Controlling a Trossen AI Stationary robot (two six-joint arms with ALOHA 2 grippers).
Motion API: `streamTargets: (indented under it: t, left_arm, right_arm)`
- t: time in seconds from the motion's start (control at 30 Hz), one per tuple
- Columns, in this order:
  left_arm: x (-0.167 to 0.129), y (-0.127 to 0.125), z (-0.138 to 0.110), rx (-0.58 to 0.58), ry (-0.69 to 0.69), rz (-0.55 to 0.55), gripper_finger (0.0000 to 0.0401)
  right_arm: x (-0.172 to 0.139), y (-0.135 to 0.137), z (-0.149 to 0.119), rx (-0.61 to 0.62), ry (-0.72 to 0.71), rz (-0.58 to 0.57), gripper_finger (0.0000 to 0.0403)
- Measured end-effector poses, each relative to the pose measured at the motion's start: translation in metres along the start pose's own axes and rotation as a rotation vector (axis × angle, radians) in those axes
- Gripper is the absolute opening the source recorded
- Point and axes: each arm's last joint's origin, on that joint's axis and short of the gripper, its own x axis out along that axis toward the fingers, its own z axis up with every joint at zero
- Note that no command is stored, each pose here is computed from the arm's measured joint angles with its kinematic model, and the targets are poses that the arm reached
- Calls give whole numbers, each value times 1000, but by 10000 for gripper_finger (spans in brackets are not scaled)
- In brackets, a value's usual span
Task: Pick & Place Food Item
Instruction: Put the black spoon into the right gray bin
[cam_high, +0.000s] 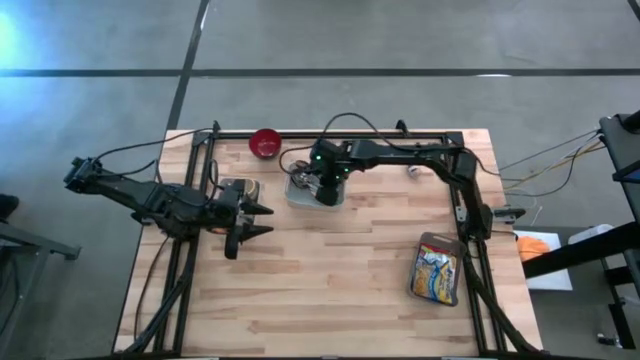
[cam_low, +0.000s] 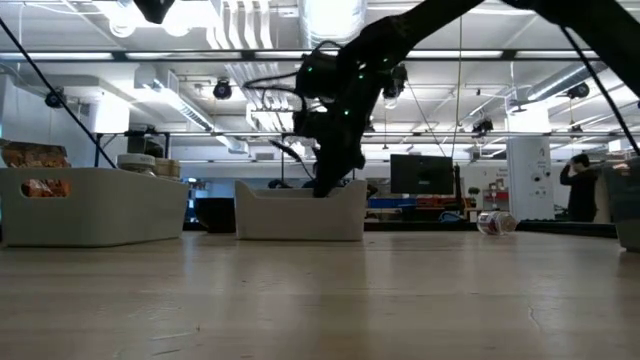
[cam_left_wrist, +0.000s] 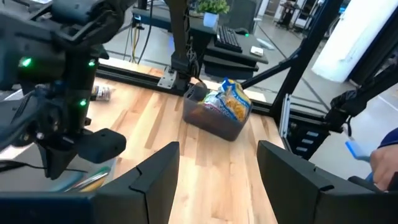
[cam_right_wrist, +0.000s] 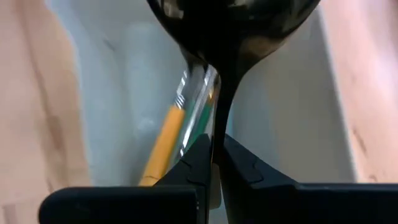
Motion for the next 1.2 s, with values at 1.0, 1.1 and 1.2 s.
streamTargets:
  t: [1.0,1.1,1.2]
  left_arm:
    - [0,1,-5,-11,46,15,221]
    - [0,1,-5,-11,46,15,221]
    - [0,2,-5,-11,46,16,221]
  right_arm:
    - [41,-5,28,15,253,6,11]
    - [32,-5,31,52,249,-34,11]
    - [17,-6,37,93,230,-46,11]
